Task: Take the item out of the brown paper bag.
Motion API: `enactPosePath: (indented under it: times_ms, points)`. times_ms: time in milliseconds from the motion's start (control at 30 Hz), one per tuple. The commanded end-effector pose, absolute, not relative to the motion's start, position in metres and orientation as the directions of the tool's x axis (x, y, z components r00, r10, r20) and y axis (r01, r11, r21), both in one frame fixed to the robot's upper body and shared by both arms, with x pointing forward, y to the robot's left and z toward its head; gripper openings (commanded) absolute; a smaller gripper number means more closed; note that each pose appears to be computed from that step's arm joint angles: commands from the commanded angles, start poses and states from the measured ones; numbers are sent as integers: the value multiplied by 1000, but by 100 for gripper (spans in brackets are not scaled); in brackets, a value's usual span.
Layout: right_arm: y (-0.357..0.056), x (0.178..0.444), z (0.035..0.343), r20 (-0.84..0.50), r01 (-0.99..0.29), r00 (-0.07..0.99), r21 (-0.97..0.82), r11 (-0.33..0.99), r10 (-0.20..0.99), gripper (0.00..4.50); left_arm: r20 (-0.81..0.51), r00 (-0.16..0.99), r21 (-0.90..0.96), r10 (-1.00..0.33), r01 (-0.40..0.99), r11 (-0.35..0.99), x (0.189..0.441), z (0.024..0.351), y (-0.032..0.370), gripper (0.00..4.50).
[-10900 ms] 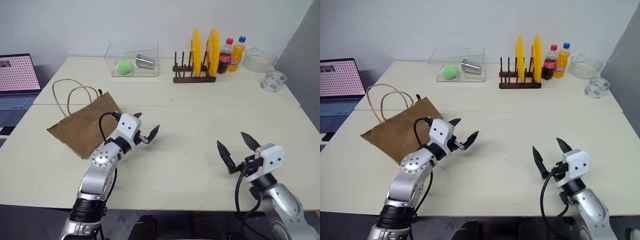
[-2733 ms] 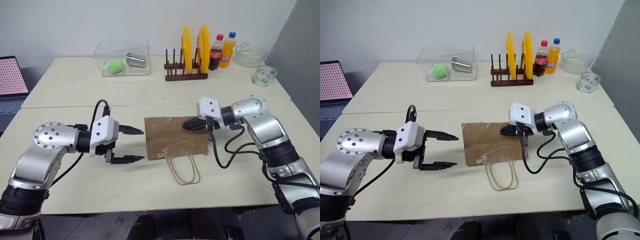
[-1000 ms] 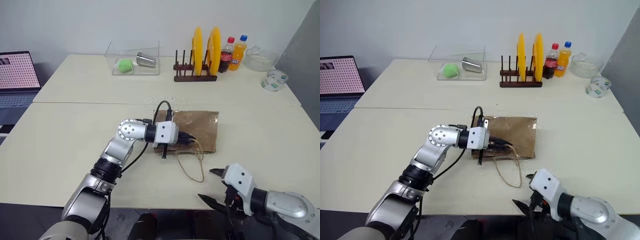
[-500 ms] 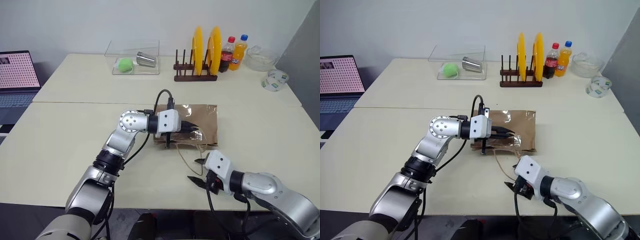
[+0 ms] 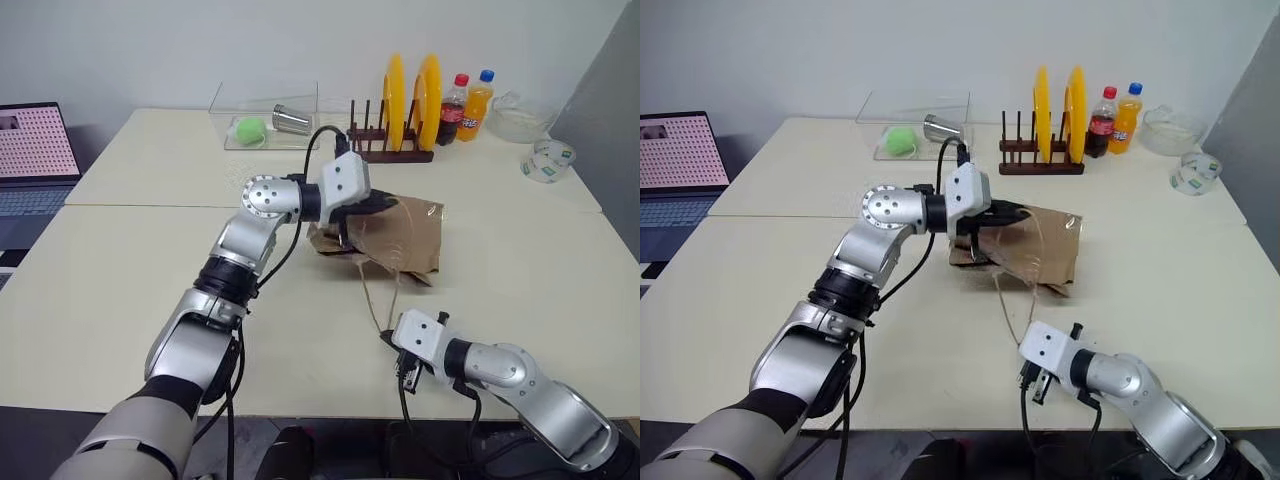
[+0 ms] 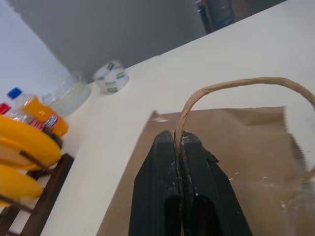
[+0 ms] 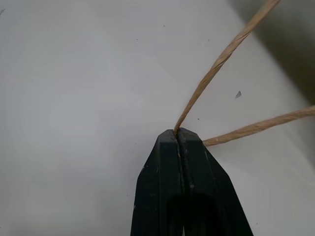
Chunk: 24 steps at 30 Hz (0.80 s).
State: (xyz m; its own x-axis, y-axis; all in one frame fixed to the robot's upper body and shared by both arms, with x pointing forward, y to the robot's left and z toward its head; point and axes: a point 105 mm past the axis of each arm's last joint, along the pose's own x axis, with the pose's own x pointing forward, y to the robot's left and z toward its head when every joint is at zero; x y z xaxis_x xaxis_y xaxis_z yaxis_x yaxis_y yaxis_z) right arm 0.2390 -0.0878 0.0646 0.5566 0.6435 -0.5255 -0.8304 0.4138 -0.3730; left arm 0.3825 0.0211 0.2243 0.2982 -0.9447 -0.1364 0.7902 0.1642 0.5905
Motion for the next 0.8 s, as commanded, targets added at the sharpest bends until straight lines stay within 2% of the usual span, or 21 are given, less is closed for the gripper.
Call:
enactPosePath:
  times_ms: [33, 433, 800]
  points:
    - [-102, 232, 34, -634, -850, 521, -327, 413, 571, 1, -30, 356, 626, -934, 735, 260, 393, 260, 26, 0]
    - [-102, 225, 27, -660, -867, 493, -322, 380, 566, 1, 99, 438, 575, -894, 707, 410, 414, 308, 33, 0]
    - [-109, 229, 31, -656, -856, 515, -351, 381, 552, 1, 154, 497, 561, -854, 668, 490, 423, 332, 51, 0]
